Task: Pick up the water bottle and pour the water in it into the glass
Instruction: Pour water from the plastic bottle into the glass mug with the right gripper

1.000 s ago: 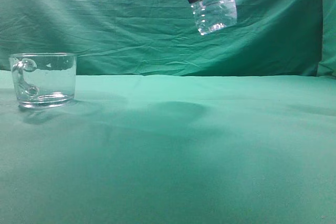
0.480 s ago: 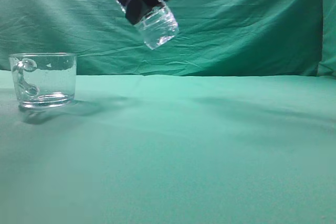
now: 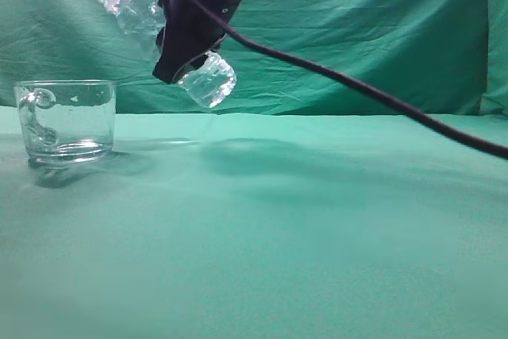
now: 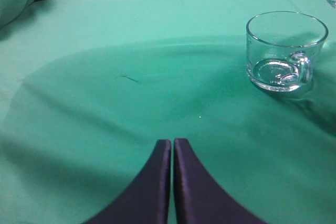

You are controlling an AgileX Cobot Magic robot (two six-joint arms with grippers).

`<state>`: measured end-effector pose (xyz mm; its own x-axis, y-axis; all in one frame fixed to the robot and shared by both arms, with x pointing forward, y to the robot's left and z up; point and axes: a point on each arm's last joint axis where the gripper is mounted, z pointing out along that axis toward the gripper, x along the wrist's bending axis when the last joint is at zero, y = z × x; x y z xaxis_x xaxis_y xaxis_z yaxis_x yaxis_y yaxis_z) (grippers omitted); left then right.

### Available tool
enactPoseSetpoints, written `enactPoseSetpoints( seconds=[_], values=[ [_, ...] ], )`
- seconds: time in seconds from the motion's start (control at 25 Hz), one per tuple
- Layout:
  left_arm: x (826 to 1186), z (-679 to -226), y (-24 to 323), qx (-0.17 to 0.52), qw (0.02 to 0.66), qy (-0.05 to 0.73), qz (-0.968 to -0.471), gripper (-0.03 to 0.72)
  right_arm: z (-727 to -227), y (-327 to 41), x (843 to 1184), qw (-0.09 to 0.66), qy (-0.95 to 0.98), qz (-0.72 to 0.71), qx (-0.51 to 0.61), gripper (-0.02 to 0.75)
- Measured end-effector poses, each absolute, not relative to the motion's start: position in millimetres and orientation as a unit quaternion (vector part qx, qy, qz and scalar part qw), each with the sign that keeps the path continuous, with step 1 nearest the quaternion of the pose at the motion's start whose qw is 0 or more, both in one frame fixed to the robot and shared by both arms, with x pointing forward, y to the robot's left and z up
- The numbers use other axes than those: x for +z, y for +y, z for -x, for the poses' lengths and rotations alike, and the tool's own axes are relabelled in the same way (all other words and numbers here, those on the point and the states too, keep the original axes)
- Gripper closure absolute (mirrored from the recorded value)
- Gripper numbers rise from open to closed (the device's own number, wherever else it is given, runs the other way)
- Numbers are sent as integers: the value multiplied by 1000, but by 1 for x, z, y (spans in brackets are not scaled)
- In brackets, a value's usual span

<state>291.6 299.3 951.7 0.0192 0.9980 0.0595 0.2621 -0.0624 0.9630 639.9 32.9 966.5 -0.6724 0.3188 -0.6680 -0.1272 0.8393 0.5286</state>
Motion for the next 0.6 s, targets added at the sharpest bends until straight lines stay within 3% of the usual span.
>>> enactPoseSetpoints(
  seconds=[0.6],
  values=[
    [952, -292, 299, 442, 417, 543, -580, 688, -646, 38, 963, 472, 848, 106, 218, 480]
  ],
)
